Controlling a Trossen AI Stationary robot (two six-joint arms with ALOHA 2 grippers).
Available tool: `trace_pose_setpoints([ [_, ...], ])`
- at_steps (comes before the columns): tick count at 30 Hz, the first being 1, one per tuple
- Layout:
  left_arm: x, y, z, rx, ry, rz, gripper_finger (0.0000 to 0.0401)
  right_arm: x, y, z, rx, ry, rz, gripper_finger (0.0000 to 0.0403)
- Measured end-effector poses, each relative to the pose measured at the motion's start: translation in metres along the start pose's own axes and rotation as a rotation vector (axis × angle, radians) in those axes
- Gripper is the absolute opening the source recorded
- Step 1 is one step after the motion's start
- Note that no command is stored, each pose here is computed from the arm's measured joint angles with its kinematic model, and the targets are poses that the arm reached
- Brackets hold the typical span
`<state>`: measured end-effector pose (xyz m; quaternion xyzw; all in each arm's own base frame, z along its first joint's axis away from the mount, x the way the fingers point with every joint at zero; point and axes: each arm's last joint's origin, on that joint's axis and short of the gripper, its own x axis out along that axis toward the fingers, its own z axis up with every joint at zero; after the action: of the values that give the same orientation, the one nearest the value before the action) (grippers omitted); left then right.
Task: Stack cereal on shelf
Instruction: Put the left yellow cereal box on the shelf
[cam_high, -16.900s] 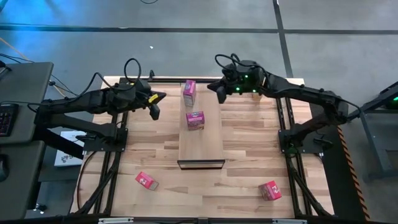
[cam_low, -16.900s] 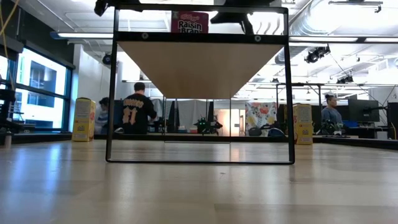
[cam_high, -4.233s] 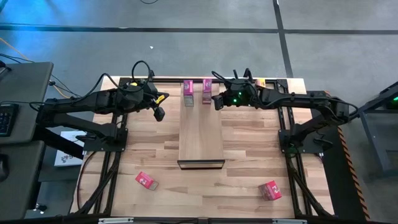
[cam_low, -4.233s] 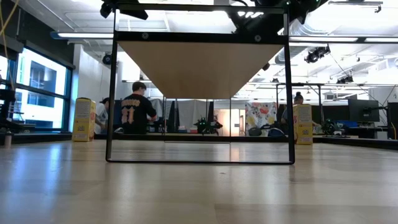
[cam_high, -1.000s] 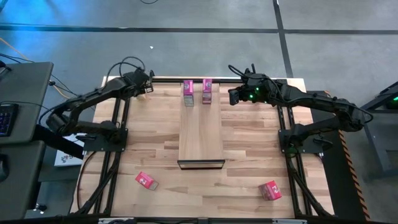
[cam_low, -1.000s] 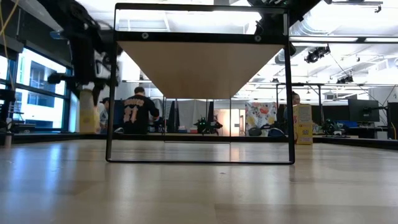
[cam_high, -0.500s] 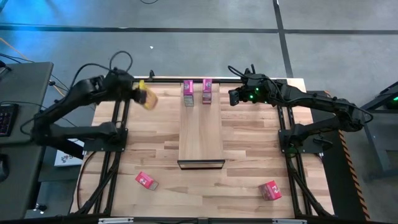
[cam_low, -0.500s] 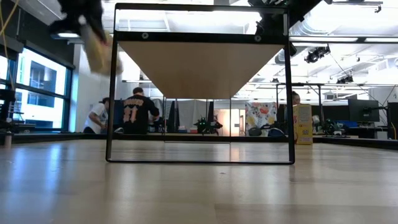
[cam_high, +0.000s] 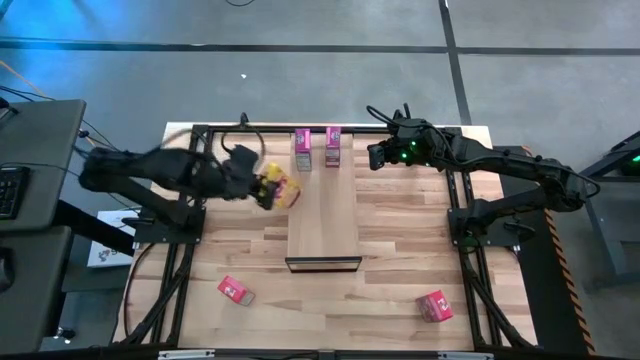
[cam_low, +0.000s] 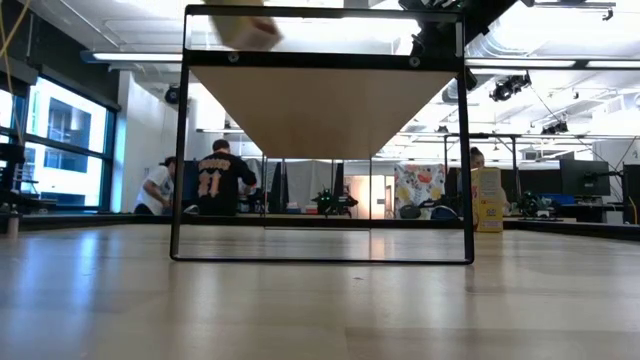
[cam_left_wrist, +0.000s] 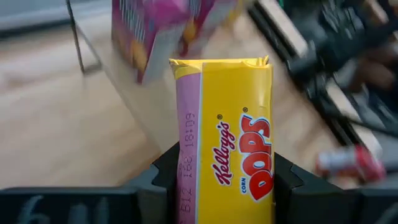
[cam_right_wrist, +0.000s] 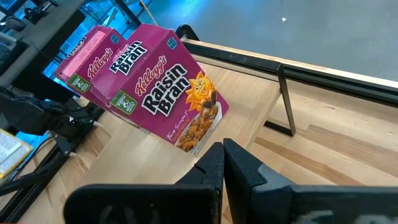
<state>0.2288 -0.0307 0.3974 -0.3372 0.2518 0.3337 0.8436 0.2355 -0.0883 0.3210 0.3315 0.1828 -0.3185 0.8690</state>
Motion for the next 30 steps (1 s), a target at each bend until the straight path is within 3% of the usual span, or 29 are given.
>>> trace_pose_setpoints([
  [4, 0.016, -0.028, -0.012, -0.004, -0.125, 0.097, 0.0125, 0.000, 0.000, 0.000, 0.001, 0.000, 0.000, 0.0000],
  [12, 0.062, -0.043, -0.031, -0.026, -0.094, 0.260, 0.0125, 0.000, -0.001, 0.001, 0.004, -0.015, -0.018, 0.0000],
  [30, 0.084, -0.039, -0.026, 0.009, -0.098, 0.335, 0.0143, 0.000, -0.001, 0.001, -0.003, -0.016, -0.018, 0.0000],
])
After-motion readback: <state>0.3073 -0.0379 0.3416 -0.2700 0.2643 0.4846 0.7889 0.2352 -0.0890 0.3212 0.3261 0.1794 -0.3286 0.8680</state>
